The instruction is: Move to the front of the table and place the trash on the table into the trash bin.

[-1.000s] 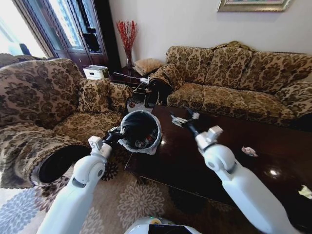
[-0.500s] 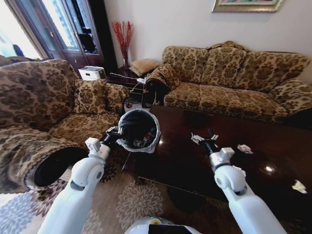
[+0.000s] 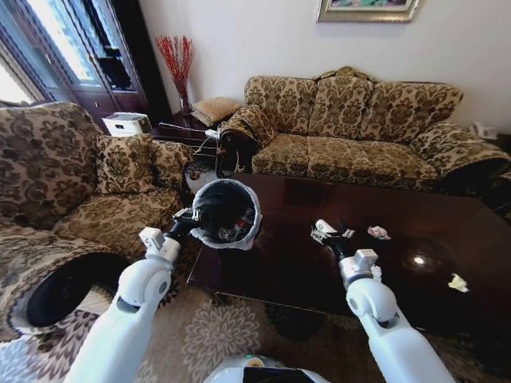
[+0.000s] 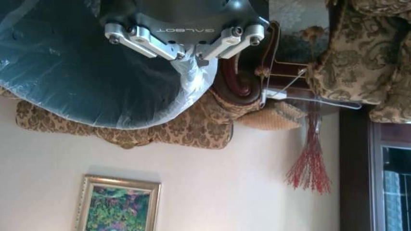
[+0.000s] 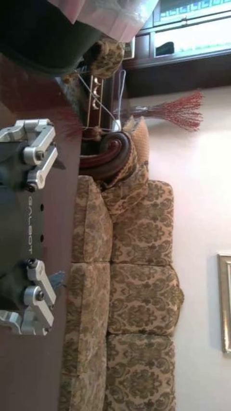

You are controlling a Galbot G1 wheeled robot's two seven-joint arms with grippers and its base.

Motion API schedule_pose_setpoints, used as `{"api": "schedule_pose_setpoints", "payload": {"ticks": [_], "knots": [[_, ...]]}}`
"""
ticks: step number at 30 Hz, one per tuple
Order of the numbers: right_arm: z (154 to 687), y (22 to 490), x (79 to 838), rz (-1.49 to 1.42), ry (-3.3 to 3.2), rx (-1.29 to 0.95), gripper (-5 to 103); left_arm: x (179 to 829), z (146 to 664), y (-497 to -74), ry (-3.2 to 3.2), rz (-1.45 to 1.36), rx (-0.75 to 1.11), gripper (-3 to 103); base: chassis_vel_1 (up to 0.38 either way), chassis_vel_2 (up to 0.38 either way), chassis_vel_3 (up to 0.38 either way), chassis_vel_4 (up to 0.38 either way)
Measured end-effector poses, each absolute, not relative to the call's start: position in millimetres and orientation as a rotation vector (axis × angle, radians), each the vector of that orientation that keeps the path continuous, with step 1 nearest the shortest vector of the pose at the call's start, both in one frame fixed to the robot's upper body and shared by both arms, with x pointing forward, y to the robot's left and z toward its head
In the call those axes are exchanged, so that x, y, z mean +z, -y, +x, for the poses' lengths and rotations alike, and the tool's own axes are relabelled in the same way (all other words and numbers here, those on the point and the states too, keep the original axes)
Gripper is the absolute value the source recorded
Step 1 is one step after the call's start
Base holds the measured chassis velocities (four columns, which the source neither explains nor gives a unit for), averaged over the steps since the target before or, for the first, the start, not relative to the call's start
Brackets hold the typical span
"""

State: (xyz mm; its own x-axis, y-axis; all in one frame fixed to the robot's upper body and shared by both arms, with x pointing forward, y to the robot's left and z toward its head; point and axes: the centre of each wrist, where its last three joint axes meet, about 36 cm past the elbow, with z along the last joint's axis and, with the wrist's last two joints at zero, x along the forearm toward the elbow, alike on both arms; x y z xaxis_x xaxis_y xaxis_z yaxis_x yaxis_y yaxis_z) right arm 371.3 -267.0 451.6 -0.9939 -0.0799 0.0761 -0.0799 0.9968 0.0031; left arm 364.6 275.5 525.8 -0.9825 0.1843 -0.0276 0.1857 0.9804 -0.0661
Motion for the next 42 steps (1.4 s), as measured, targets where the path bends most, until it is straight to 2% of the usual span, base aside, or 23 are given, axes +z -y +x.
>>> {"api": "schedule_pose_setpoints", "payload": {"ticks": [11, 16, 30, 42], "knots": [[379, 268, 434, 0.089, 3.066, 0.009, 100, 526, 365, -276, -3.101, 0.291, -0.107, 3, -0.203, -0.184, 0.195, 0.171], [389, 257, 402, 0.101, 2.986, -0.121, 100, 528, 364, -274, -3.094, 0.304, -0.107, 3, -0.156, -0.167, 0.105, 0.116], [437, 246, 337, 0.068, 2.833, -0.205, 100, 529, 364, -272, -3.094, 0.318, -0.095, 3, 0.02, 0.016, -0.012, -0.006], [467, 228, 318, 0.212, 2.803, -0.214, 100, 529, 362, -268, -3.093, 0.352, -0.077, 3, 0.0, 0.0, 0.0, 0.0]]}}
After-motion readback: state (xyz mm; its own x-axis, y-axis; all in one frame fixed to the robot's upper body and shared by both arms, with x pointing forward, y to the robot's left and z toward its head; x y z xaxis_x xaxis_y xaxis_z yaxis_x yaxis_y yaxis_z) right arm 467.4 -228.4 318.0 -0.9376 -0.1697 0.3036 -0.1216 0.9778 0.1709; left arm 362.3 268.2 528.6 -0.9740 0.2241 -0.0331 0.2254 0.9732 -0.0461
